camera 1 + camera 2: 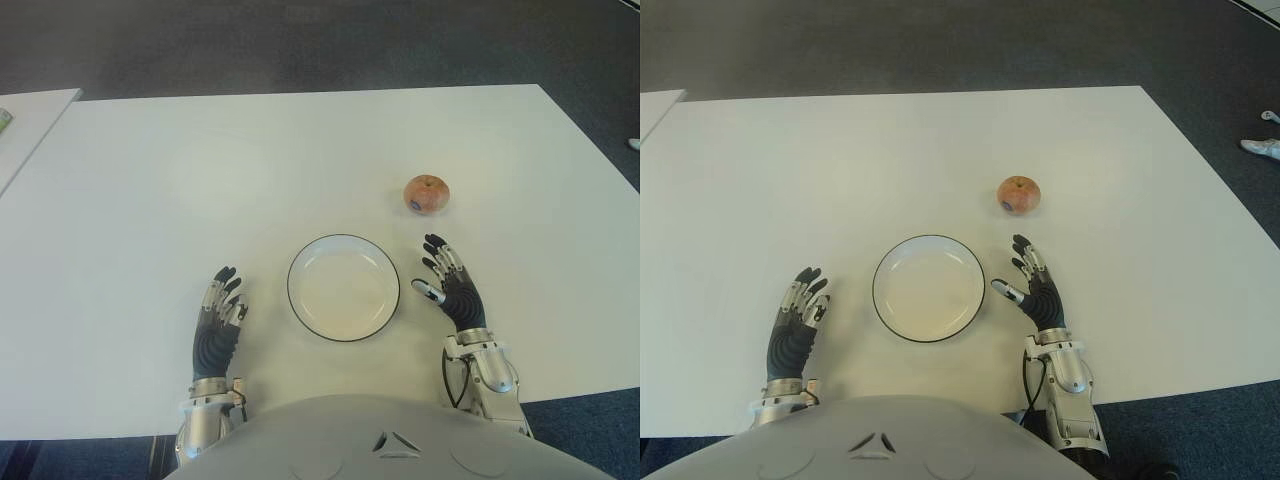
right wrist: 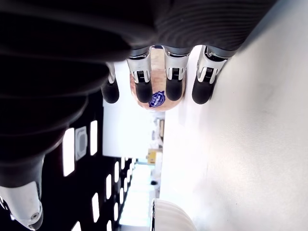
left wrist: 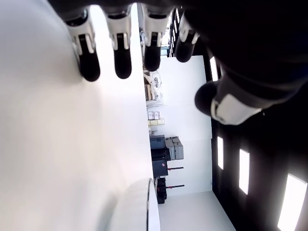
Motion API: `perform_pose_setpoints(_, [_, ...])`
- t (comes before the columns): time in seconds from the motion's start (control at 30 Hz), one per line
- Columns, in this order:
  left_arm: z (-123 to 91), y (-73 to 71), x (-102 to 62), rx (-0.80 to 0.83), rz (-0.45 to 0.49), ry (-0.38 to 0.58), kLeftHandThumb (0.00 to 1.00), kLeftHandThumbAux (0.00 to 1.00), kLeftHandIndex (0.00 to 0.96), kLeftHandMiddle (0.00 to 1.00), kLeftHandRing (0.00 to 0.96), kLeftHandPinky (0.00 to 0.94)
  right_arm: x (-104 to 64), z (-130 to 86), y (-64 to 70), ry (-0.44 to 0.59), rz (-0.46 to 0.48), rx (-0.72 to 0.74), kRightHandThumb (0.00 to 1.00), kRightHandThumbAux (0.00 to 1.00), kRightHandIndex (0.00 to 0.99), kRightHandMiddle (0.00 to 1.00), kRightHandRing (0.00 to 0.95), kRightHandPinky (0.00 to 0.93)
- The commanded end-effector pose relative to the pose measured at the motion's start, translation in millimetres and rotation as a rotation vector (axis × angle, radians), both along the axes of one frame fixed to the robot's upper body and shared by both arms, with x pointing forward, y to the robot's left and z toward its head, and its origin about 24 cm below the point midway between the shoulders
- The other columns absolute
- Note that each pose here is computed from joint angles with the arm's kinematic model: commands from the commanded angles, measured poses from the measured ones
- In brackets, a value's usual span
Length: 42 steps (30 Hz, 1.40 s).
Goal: Put the apples into the plate.
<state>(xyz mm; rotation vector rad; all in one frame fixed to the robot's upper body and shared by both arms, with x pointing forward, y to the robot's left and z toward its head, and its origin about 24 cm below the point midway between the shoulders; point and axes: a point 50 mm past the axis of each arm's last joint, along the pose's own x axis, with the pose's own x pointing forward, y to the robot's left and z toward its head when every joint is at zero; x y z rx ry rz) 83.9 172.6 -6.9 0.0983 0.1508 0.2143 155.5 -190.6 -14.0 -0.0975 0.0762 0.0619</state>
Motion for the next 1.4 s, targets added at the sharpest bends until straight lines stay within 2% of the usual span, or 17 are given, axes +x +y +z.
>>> perform_pose_setpoints(0.03, [-0.3,0.0,-0.8,-0.003,-0.003,-0.002,0.108,0.537,0.098,0.116,0.148,0.202,-14.1,-19.7,-1.7,0.137,-0.029,0.019,0.269,0.644,0.012,0.009,0.007,0.028])
perform_pose_setpoints(0.43, [-1.2,0.0,-1.0,-0.020,-0.001,0.000,0.111,0.540,0.102,0.119,0.150,0.200,-14.2,-18.9,-4.5,0.131,-0.067,-0.008,0.245,0.634,0.020,0.006,0.001,0.030])
perform_pose_setpoints(0.7, [-0.8,-0.8,-0.7,-0.027,0.003,0.001,0.119,0.531,0.111,0.122,0.156,0.207,-8.6,-12.0,-9.7,0.045,-0.134,-0.104,0.236,0.610,0.036,0.012,0.000,0.017])
perform_pose_setpoints(0.83, [-1.0,-0.5,-0.1,-0.022,-0.001,-0.002,0.121,0.530,0.108,0.117,0.147,0.193,-0.5,7.5,-9.6,-0.071,-0.150,-0.155,0.300,0.618,0.035,0.020,0.000,0.004])
perform_pose_setpoints(1.0, [-1.5,-0.5,1.5,-0.014,-0.002,-0.005,0.122,0.529,0.104,0.111,0.137,0.185,12.9,27.0,-22.7,-0.285,-0.146,-0.450,0.347,0.621,0.029,0.029,0.000,0.002])
perform_pose_setpoints(1.23, [-2.4,-0.5,3.6,-0.013,-0.007,0.000,0.113,0.529,0.110,0.117,0.141,0.188,29.3,38.3,-38.2,-0.469,-0.095,-0.660,0.270,0.600,0.011,0.026,0.000,0.000])
perform_pose_setpoints(1.4, [-3.0,-1.5,5.9,-0.010,-0.011,-0.002,0.107,0.532,0.102,0.113,0.134,0.178,51.3,56.4,-51.5,-0.555,-0.057,-0.788,0.223,0.586,0.005,0.008,0.000,0.000])
